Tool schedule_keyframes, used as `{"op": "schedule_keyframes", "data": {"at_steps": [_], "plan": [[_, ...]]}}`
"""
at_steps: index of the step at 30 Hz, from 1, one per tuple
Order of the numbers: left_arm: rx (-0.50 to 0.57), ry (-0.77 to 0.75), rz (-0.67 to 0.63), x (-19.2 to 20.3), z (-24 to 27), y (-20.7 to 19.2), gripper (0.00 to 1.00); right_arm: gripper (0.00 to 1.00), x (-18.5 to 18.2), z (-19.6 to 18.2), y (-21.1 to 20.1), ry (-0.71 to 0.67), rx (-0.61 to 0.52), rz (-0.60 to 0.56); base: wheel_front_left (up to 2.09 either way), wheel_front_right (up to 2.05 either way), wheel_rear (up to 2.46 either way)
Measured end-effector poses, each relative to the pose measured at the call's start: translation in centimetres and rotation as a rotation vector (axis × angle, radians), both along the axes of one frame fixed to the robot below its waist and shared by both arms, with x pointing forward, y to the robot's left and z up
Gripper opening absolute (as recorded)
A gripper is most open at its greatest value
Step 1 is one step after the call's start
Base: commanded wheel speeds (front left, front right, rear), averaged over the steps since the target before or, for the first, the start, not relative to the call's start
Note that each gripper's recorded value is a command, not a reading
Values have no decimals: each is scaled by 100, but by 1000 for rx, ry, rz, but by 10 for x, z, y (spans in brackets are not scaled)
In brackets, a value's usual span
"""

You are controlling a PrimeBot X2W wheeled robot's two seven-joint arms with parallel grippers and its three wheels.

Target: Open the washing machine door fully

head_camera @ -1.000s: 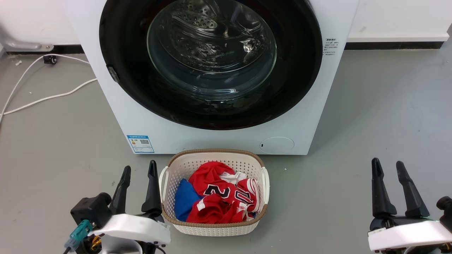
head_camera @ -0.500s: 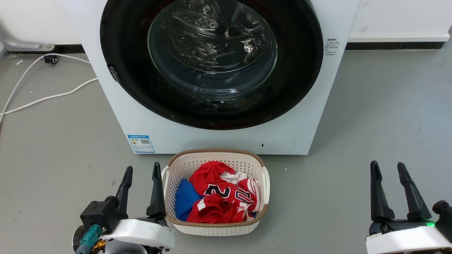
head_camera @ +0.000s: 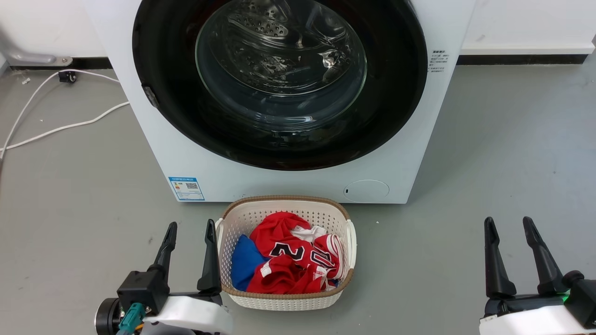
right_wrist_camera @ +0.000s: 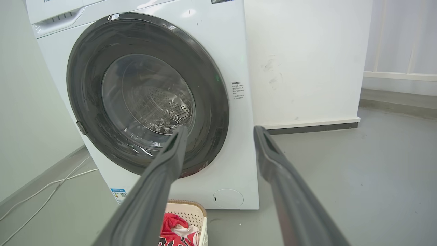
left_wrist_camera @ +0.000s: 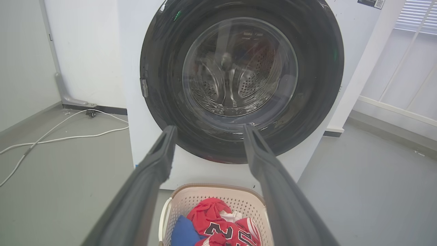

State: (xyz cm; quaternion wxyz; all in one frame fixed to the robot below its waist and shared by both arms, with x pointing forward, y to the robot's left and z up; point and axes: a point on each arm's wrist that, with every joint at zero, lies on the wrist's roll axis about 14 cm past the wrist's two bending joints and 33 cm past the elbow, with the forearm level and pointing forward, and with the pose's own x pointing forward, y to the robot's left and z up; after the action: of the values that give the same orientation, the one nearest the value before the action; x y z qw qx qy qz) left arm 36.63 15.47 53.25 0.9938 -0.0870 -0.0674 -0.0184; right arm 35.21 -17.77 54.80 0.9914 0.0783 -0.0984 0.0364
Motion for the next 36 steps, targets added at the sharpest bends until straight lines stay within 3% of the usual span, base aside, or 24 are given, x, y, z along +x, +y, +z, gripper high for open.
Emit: {"op": "schedule_keyframes", "data": {"at_steps": [20,36], "plan": [[92,-26,-2,-6,0,-4,100,100,-5,0,4,-20,-95,6,0,0,0],[88,0,5,-7,-9,-2,100,100,-5,-14,1,22,-62,0,0,0,0]]}}
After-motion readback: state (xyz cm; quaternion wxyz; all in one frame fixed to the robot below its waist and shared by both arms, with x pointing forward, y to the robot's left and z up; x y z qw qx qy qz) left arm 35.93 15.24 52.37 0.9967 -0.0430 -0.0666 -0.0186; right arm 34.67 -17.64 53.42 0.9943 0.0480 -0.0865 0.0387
